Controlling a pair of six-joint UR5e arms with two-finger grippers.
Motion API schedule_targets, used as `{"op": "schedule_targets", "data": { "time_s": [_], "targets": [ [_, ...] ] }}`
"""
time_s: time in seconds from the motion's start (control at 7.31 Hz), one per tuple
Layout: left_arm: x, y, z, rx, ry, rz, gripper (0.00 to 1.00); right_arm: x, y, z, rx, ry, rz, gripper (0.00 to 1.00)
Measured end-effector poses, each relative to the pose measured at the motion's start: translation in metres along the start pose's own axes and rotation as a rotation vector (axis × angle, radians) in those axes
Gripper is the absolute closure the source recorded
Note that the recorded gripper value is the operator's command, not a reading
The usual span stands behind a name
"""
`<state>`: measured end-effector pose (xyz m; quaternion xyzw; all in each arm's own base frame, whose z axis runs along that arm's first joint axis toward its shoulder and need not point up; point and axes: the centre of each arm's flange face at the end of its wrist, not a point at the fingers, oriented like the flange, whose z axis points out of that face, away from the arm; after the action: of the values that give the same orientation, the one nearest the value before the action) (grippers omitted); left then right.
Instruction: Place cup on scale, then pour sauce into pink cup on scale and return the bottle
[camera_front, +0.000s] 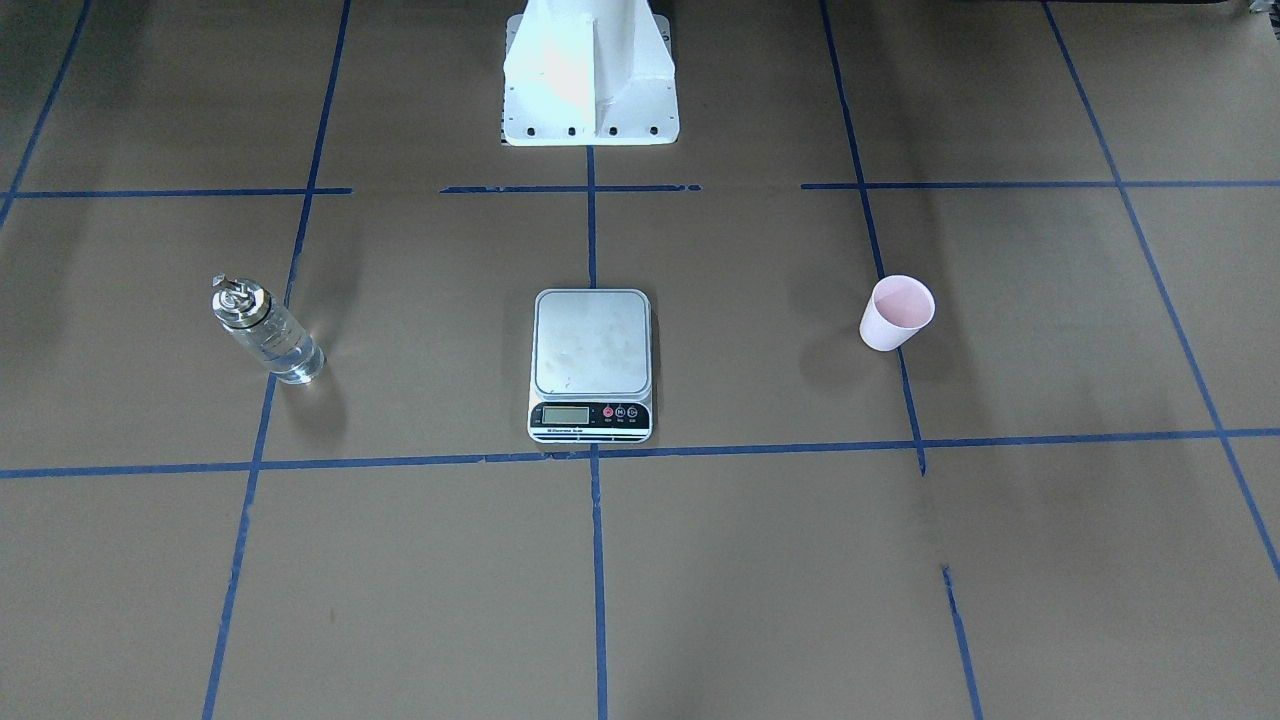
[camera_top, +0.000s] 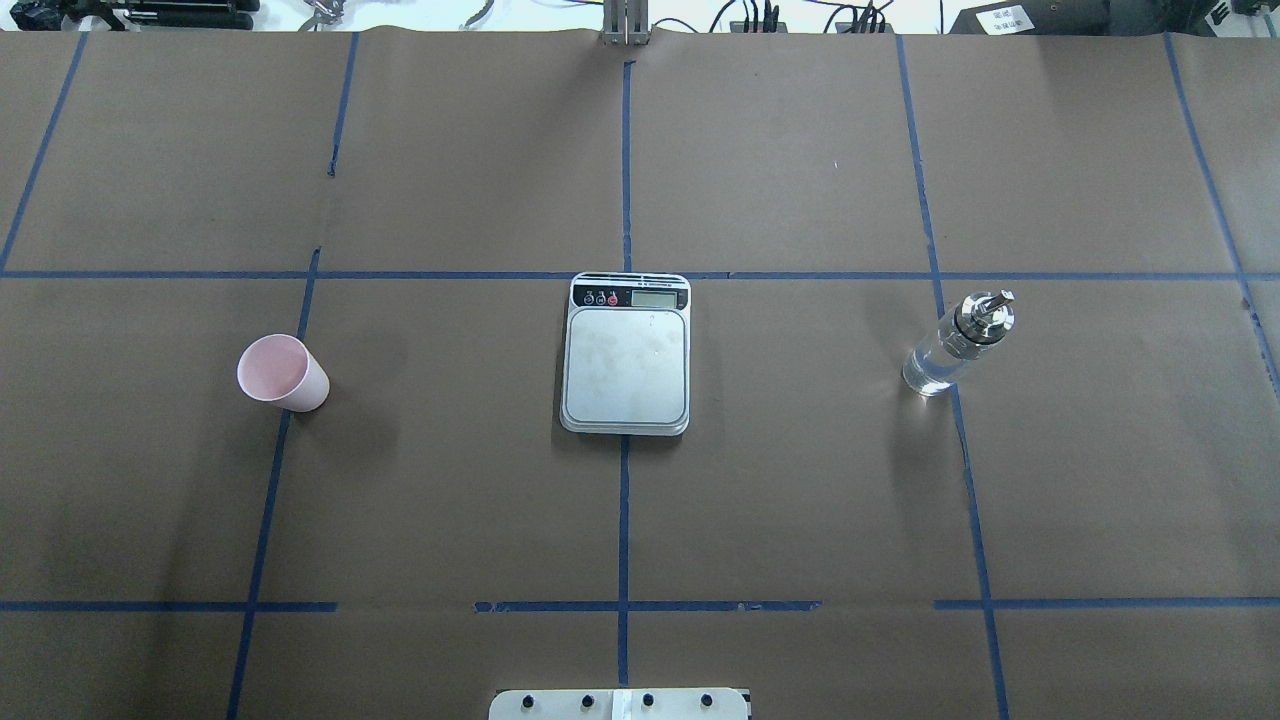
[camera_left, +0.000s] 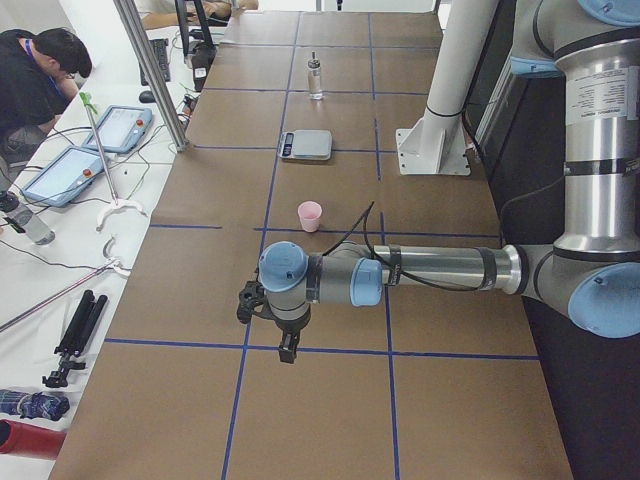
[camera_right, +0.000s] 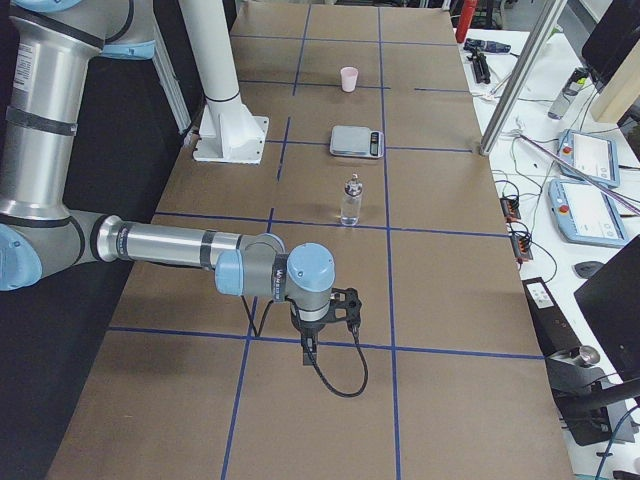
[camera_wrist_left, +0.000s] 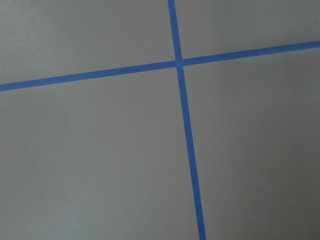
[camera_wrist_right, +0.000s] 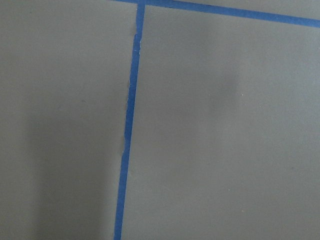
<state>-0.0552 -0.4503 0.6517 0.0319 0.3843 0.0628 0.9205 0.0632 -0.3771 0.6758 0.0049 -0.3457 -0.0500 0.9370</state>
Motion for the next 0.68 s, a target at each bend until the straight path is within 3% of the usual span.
{"op": "schedule_targets", "data": {
  "time_s": [0.68],
  "targets": [
    [0.0031, -0.0019, -0.0025, 0.032, 0.005, 0.04, 0.0, -0.0031, -0.0045, -0.0029, 0.007, -0.001, -0.01, 0.0]
  ]
}}
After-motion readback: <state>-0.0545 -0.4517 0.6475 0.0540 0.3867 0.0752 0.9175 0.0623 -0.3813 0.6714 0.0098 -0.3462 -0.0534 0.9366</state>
